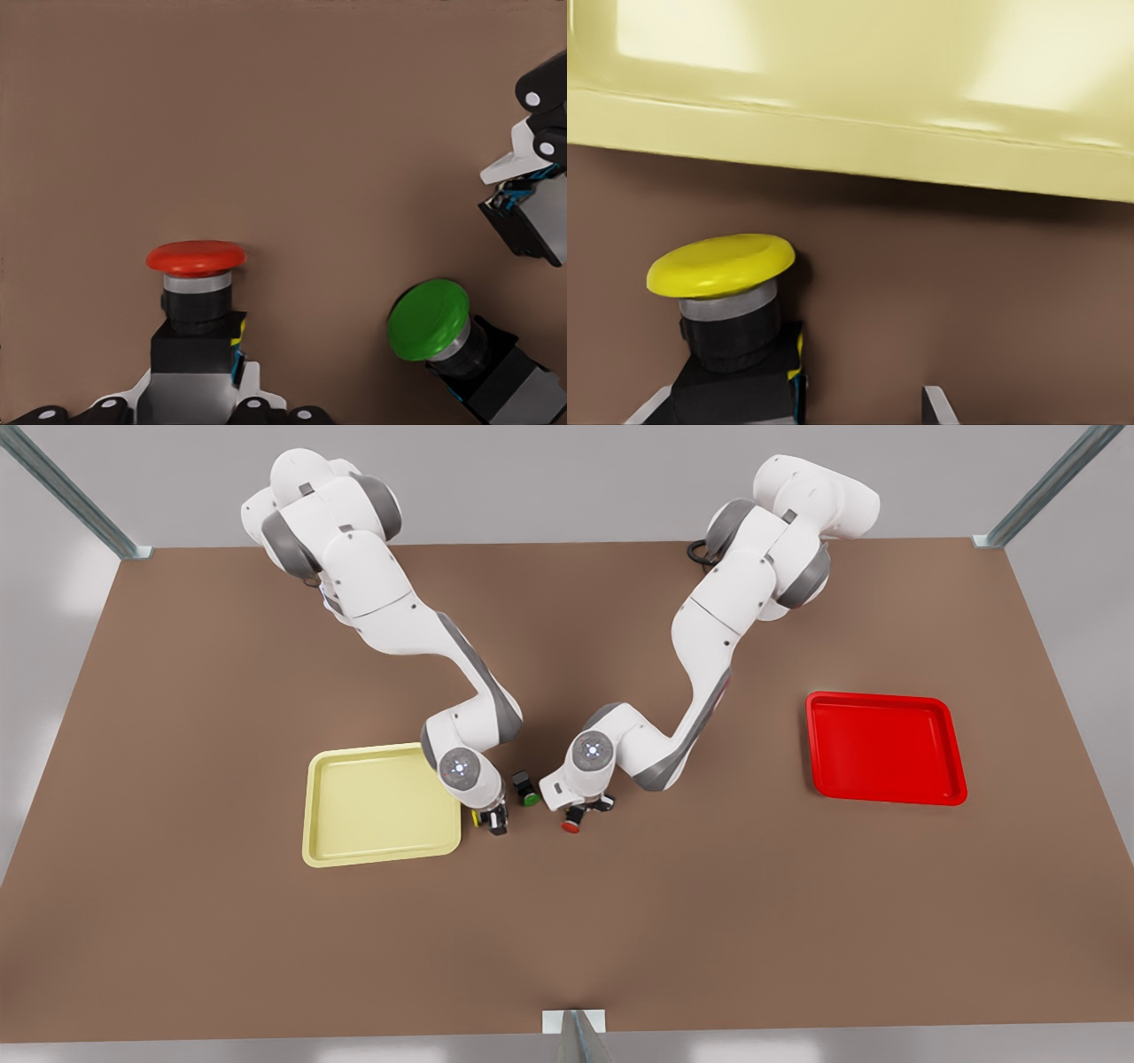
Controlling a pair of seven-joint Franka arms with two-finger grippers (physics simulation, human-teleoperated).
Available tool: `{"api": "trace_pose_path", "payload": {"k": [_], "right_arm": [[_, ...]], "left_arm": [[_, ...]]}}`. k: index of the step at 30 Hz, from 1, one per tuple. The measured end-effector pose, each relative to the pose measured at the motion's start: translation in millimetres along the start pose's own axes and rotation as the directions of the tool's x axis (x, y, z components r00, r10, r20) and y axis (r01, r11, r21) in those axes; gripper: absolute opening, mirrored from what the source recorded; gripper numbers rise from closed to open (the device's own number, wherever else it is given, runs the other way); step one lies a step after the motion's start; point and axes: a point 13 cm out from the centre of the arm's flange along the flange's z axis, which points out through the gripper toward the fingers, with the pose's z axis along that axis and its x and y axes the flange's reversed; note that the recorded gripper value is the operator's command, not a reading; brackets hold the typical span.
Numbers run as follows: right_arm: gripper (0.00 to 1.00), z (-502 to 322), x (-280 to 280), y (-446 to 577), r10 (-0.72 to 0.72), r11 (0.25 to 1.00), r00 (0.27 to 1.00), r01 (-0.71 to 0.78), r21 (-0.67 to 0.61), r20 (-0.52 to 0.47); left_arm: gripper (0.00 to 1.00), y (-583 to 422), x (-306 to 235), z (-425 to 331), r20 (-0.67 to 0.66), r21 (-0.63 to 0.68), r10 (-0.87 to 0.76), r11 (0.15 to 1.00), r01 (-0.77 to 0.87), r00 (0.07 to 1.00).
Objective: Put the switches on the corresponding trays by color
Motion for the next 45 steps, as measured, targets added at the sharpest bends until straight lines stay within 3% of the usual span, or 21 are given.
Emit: {"api": "trace_pose_path", "payload": {"k": [4, 9, 13, 20, 23, 25, 26, 28, 31, 32, 34, 38, 41, 45], "right_arm": [[1.00, 2.8, 1.1, -1.2, 0.005, 1.000, 1.000, -0.005, 0.003, 0.001], [1.00, 6.4, 4.2, -4.8, 0.008, 1.000, 1.000, -0.008, 0.010, -0.001], [1.00, 12.5, -1.1, -14.6, 0.007, 1.000, 1.000, -0.008, 0.028, 0.009], [1.00, 19.7, -9.2, -23.4, 0.001, 0.999, 1.000, -0.002, 0.046, 0.025], [1.00, 18.1, -11.1, -22.0, 0.003, 0.999, 1.000, -0.004, 0.044, 0.024], [0.91, 15.0, -11.8, -20.3, 0.004, 0.999, 1.000, -0.005, 0.041, 0.023], [0.86, 12.7, -11.7, -19.4, 0.004, 0.999, 1.000, -0.005, 0.039, 0.021], [0.77, 7.9, -11.6, -17.8, 0.006, 0.999, 1.000, -0.006, 0.034, 0.019], [0.56, -2.7, -16.0, -12.8, 0.014, 1.000, 1.000, -0.015, 0.026, 0.013], [0.53, -6.3, -17.9, -11.0, 0.018, 1.000, 1.000, -0.018, 0.023, 0.011], [0.52, -19.0, -21.0, -4.4, 0.026, 1.000, 1.000, -0.026, 0.009, 0.004], [0.52, -76.8, -14.3, 33.7, 0.032, 0.997, 0.999, -0.035, -0.074, -0.036], [0.52, -115.4, -41.8, 49.4, 0.064, 0.994, 0.997, -0.068, -0.080, -0.049], [0.53, -74.4, -117.9, -13.5, 0.033, 0.995, 0.996, -0.041, 0.094, 0.086]], "left_arm": [[0.37, 7.8, -5.0, -10.7, 0.008, -0.004, -0.027, 1.000, 0.027, 1.000], [0.38, 131.8, -12.1, -133.9, -0.013, -0.049, -0.176, 0.983, 0.176, 0.984], [0.39, 330.7, 93.4, -186.7, -0.139, -0.154, -0.397, 0.914, 0.376, 0.907], [0.40, 500.5, 294.4, -186.7, -0.288, -0.282, -0.591, 0.805, 0.523, 0.754], [0.42, 514.3, 321.5, -158.7, -0.337, -0.281, -0.564, 0.824, 0.491, 0.754], [0.46, 520.4, 326.4, -141.1, -0.354, -0.269, -0.540, 0.840, 0.470, 0.763], [1.00, 523.9, 327.7, -135.0, -0.357, -0.261, -0.531, 0.846, 0.464, 0.768], [1.00, 528.0, 326.8, -129.1, -0.355, -0.244, -0.511, 0.859, 0.450, 0.783], [1.00, 530.1, 321.9, -128.0, -0.345, -0.227, -0.478, 0.878, 0.422, 0.808], [1.00, 531.0, 319.7, -130.4, -0.339, -0.225, -0.468, 0.883, 0.413, 0.816], [1.00, 535.2, 289.3, -172.8, -0.266, -0.226, -0.446, 0.891, 0.395, 0.854], [1.00, 441.5, 126.8, -338.1, -0.006, -0.173, -0.245, 0.955, 0.240, 0.970], [1.00, 379.7, 97.7, -372.4, 0.020, -0.110, -0.175, 0.978, 0.177, 0.984], [1.00, 344.6, 90.4, -375.9, -0.006, -0.073, -0.146, 0.987, 0.145, 0.989]]}}
